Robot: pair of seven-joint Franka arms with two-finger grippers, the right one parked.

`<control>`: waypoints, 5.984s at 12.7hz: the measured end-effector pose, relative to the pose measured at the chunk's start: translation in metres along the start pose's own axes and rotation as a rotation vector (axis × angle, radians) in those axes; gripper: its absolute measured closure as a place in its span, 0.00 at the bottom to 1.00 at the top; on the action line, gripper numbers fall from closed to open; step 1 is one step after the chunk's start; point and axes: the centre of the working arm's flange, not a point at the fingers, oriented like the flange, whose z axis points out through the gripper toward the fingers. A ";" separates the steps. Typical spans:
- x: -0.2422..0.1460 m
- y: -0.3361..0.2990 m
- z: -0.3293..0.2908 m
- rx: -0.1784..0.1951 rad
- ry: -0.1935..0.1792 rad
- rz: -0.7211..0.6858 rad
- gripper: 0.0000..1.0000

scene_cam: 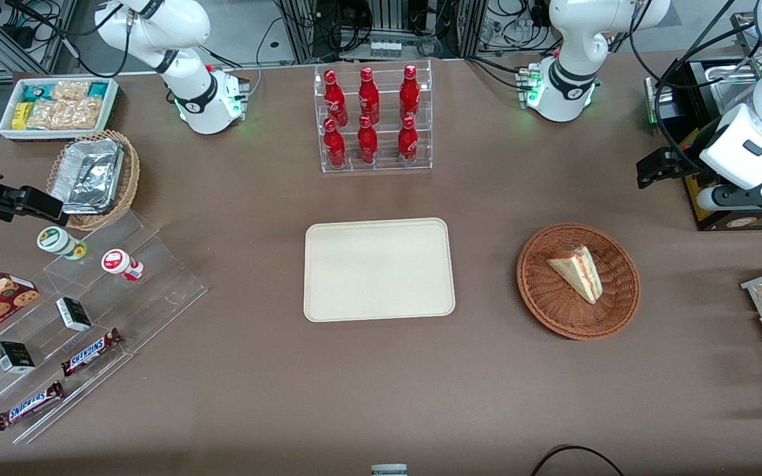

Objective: Place sandwich from basket to tray
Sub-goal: 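Move the left gripper down over the sandwich in the wicker basket, then lower the open left gripper around the wrapped sandwich and close it, then lift the sandwich and carry it with the left gripper over the tray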

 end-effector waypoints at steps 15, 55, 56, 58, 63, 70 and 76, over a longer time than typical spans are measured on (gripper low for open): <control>0.032 0.007 0.181 -0.003 0.001 0.008 0.00; 0.043 0.013 0.330 -0.031 0.000 -0.797 0.71; 0.043 0.015 0.319 -0.028 -0.002 -0.786 0.73; 0.045 0.022 0.291 -0.020 -0.014 -0.736 0.82; 0.046 0.079 0.236 -0.015 -0.033 -0.509 0.84; 0.020 0.260 0.256 -0.018 -0.039 -0.169 0.84; 0.000 0.411 0.306 -0.018 -0.040 -0.118 0.84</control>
